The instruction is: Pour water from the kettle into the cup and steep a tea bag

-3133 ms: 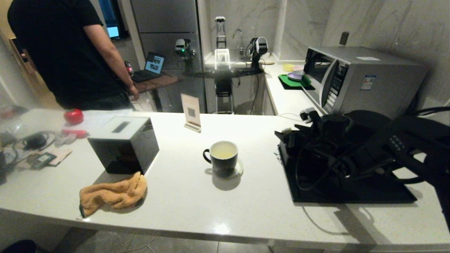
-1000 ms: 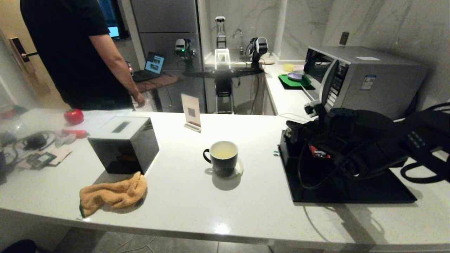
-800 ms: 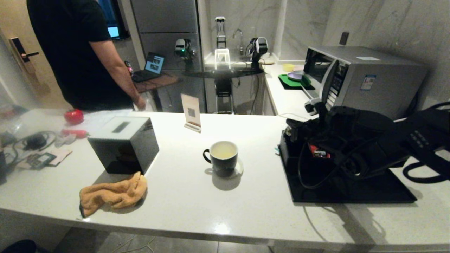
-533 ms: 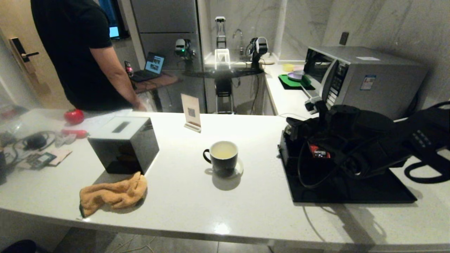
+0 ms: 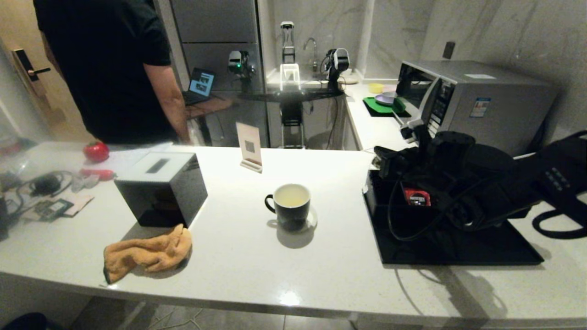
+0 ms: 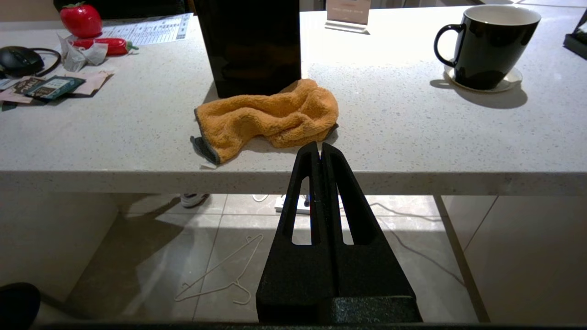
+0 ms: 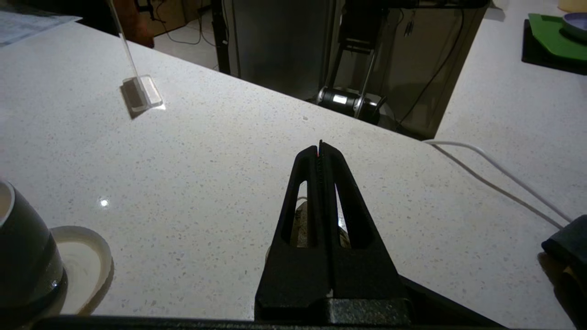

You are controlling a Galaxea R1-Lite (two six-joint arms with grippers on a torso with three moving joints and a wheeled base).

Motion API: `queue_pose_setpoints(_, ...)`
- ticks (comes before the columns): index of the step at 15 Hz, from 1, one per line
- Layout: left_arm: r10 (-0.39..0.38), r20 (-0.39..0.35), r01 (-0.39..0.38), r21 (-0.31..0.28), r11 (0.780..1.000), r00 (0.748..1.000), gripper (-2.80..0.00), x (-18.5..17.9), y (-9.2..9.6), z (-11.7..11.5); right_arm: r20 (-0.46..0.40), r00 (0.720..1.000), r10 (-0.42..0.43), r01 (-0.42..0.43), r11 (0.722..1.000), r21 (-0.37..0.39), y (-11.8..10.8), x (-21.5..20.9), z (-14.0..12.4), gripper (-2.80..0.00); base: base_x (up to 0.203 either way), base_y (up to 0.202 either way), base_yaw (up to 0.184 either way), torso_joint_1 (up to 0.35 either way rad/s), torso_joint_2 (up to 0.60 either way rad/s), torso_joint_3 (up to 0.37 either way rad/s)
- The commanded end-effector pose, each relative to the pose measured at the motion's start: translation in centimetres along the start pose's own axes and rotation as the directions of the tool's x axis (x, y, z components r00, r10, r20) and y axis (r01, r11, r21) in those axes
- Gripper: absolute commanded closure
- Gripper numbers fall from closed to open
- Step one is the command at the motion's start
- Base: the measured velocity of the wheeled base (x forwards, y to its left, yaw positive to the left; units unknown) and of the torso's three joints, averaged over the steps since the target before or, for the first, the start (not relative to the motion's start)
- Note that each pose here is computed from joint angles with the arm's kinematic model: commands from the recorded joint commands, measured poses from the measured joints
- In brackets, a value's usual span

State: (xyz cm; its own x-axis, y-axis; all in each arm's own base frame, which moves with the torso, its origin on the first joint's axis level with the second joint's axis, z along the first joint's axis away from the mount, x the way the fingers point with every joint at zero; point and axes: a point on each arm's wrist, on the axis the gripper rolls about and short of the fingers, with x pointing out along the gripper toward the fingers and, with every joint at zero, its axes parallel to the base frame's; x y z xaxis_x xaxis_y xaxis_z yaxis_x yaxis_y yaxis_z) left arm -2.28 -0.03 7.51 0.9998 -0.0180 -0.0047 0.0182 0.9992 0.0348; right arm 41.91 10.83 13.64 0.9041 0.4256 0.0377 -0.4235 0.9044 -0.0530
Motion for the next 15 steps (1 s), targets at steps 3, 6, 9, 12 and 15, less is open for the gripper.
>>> queue_pose_setpoints(3,0.000,0.000,0.000,0.000,1.000,1.000,0.00,0.0,0.0,0.0,0.034,0.999,0.009,-0.009,1.000,-0.005,0.3,-0.2,1.2,0.00,0.000,0.000,0.000,0.000,0.00,0.000)
queue_pose_setpoints(6,-0.001,0.001,0.001,0.000,1.000,1.000,0.00,0.0,0.0,0.0,0.060,0.998,0.021,-0.020,1.000,-0.009,0.8,-0.5,2.3,0.00,0.000,0.000,0.000,0.000,0.00,0.000)
queue_pose_setpoints(9,0.000,0.000,0.000,0.000,1.000,1.000,0.00,0.0,0.0,0.0,0.080,0.996,0.031,-0.031,0.999,-0.011,1.3,-0.8,3.4,0.00,0.000,0.000,0.000,0.000,0.00,0.000)
queue_pose_setpoints(12,0.000,0.000,0.000,0.000,1.000,1.000,0.00,0.0,0.0,0.0,0.103,0.994,0.043,-0.042,0.999,-0.015,1.8,-1.2,4.4,0.00,0.000,0.000,0.000,0.000,0.00,0.000)
queue_pose_setpoints(15,0.000,0.000,0.000,0.000,1.000,1.000,0.00,0.0,0.0,0.0,0.125,0.991,0.057,-0.055,0.998,-0.018,2.5,-1.5,5.4,0.00,0.000,0.000,0.000,0.000,0.00,0.000)
